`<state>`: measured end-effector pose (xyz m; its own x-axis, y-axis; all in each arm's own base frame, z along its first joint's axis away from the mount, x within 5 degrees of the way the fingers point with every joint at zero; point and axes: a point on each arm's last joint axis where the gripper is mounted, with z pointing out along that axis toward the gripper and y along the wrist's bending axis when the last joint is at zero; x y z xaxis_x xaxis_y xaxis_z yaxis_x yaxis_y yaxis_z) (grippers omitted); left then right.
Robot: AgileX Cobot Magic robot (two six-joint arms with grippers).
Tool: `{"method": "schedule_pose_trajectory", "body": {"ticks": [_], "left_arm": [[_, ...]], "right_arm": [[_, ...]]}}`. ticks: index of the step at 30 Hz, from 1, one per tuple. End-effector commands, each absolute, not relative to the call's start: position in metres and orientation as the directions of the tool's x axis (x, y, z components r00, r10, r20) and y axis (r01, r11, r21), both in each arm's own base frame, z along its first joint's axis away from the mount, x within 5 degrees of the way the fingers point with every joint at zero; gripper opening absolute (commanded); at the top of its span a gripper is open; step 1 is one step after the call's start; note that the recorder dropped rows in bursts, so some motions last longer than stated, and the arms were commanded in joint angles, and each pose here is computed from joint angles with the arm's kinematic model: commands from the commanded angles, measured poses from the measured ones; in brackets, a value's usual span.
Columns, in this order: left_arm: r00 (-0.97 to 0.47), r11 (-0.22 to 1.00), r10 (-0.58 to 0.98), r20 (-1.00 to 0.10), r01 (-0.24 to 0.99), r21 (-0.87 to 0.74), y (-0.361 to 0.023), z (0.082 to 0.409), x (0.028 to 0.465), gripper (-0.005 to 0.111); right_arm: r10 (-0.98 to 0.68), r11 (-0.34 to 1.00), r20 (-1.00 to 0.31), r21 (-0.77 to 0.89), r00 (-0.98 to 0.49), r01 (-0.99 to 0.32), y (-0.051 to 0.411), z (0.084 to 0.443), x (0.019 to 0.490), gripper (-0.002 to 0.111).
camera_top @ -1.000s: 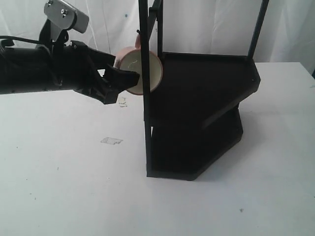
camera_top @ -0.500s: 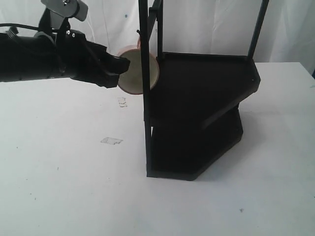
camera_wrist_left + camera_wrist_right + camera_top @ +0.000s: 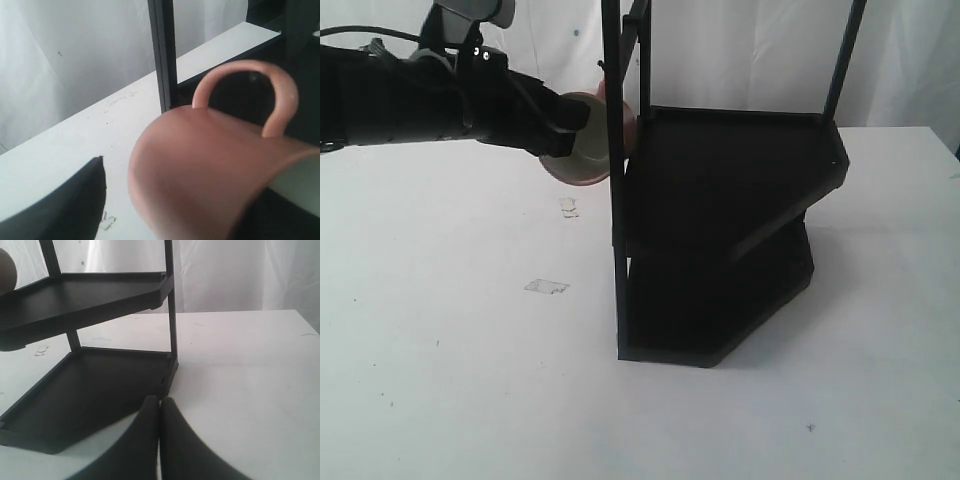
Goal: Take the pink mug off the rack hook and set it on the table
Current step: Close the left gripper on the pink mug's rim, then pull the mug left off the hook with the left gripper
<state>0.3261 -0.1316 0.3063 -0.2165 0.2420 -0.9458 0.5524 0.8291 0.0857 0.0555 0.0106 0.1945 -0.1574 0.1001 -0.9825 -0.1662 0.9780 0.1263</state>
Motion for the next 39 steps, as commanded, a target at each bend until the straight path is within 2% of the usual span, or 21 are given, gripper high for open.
{"method": "schedule_pose_trajectory", "body": {"ticks": [1, 8, 11, 18, 26, 31, 39], "left_arm": [[-0.211, 0.823, 0.207, -0.955, 0.565, 0.054, -0.137, 0.311, 0.33, 0.067], [-0.21, 0.817, 0.204, -0.956, 0.575, 0.048, -0.138, 0.31, 0.331, 0.067], [-0.209, 0.815, 0.203, -0.957, 0.578, 0.047, -0.139, 0.31, 0.331, 0.062], [-0.21, 0.804, 0.186, -0.96, 0.594, 0.026, -0.141, 0.311, 0.329, 0.03], [-0.196, 0.776, 0.175, -0.965, 0.63, 0.013, -0.144, 0.313, 0.327, 0.0], [-0.202, 0.788, 0.18, -0.963, 0.615, 0.018, -0.143, 0.312, 0.328, 0.0], [-0.203, 0.857, 0.21, -0.956, 0.508, 0.08, -0.13, 0.32, 0.328, 0.0]], "right_arm": [[0.091, 0.98, -0.984, 0.116, -0.156, -0.162, 0.01, 0.193, 0.055, 0.0], [0.089, 0.98, -0.984, 0.114, -0.155, -0.162, 0.01, 0.193, 0.055, 0.0], [0.089, 0.98, -0.984, 0.114, -0.155, -0.162, 0.01, 0.193, 0.055, 0.0], [0.089, 0.98, -0.984, 0.114, -0.155, -0.162, 0.01, 0.193, 0.055, 0.0], [0.089, 0.98, -0.984, 0.114, -0.154, -0.163, 0.01, 0.193, 0.055, 0.0], [0.089, 0.98, -0.984, 0.114, -0.154, -0.163, 0.01, 0.193, 0.055, 0.0], [0.089, 0.98, -0.984, 0.114, -0.156, -0.162, 0.01, 0.193, 0.055, 0.0]]}}
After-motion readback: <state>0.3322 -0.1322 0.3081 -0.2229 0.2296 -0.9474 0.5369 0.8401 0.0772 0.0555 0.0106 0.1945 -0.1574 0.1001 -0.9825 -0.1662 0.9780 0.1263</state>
